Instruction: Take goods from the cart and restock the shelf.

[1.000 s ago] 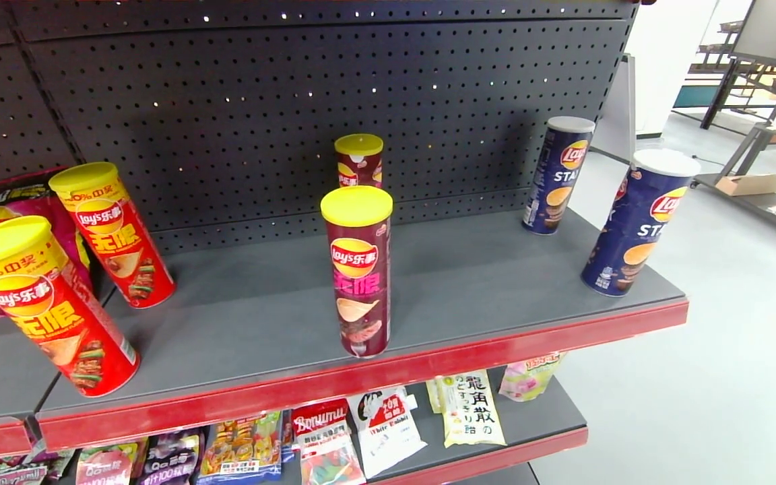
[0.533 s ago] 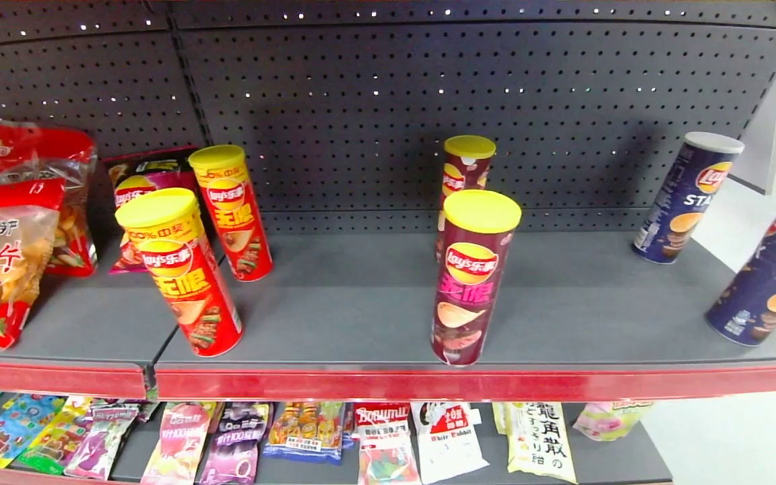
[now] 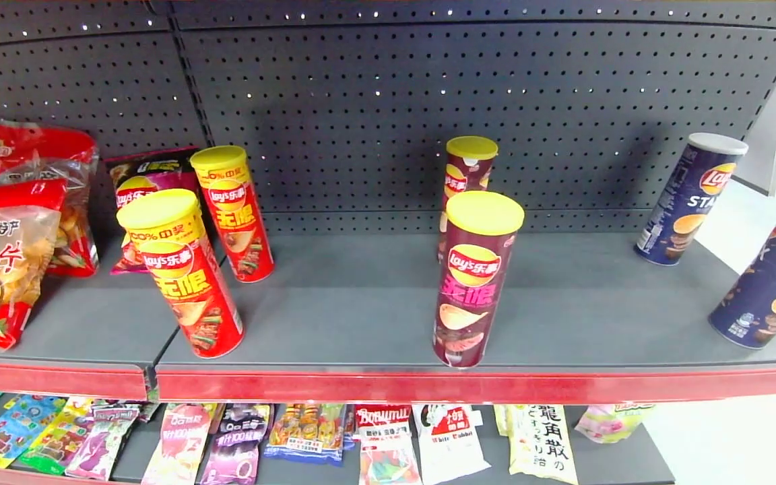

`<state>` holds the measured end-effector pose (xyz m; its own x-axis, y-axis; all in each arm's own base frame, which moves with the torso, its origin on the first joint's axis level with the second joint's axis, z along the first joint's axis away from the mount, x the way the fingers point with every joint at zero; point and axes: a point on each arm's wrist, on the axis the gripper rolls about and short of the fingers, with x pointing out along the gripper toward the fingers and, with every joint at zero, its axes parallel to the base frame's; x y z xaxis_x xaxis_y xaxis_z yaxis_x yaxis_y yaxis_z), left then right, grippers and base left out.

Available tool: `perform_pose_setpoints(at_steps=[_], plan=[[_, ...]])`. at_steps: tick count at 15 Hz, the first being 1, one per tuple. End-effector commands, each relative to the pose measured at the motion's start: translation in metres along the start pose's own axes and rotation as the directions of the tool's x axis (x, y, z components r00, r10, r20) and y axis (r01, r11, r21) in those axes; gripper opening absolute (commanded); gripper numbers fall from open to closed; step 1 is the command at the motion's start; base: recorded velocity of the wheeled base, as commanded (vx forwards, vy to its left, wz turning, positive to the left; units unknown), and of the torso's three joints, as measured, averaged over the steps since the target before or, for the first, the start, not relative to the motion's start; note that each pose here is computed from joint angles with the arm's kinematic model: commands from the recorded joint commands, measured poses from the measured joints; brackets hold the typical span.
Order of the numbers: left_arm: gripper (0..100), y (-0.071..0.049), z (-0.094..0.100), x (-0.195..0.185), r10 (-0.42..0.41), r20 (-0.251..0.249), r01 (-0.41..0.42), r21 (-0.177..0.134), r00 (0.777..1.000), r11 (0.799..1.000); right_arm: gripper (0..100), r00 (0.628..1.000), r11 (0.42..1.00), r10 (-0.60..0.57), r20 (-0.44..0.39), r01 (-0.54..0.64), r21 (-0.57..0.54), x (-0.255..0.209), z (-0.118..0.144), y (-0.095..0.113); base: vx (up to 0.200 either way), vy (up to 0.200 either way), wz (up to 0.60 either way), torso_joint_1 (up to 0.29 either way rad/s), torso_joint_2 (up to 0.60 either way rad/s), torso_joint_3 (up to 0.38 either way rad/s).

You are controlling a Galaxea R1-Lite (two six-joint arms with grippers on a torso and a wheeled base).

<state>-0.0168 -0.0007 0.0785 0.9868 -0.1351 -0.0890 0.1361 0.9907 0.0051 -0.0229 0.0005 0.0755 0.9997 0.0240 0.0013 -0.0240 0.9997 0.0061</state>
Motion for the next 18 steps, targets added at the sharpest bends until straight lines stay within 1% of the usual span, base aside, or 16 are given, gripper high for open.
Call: perform_pose_setpoints(at_steps=[1,2,3,4,18], plan=[[100,0.0,-0.0013,0.0005,0.004,-0.006,-0.004,0.0,1.0,1.0,100,1.0,1.0,0.0,-0.001,0.0,0.0,0.0001,0.0,0.0,0.0,0.0,0.0,0.0,0.0,0.0],[100,-0.0004,-0.0017,-0.0009,0.042,0.014,-0.042,-0.003,0.999,0.999,100,1.0,1.0,0.002,-0.001,-0.002,0.0,0.0001,0.0,0.0,0.0,0.0,0.0,0.0,0.0,0.0],[100,-0.0014,-0.0031,-0.0048,0.069,0.067,-0.069,0.001,0.995,0.998,100,1.0,1.0,0.0,-0.001,0.0,0.0,0.0001,0.0,0.0,0.0,0.0,0.0,0.0,0.0,0.0],[100,-0.0017,-0.0032,-0.006,0.075,0.084,-0.075,0.0,0.994,0.997,100,1.0,1.0,0.0,-0.001,0.0,0.0,0.0001,0.0,0.0,0.0,0.0,0.0,0.0,0.0,0.0],[100,-0.0016,-0.0035,-0.0057,0.08,0.081,-0.08,0.001,0.994,0.997,100,1.0,1.0,-0.006,-0.001,0.006,-0.003,0.0001,0.0,-0.0001,0.0,0.0,0.0,0.0,0.0,0.0]])
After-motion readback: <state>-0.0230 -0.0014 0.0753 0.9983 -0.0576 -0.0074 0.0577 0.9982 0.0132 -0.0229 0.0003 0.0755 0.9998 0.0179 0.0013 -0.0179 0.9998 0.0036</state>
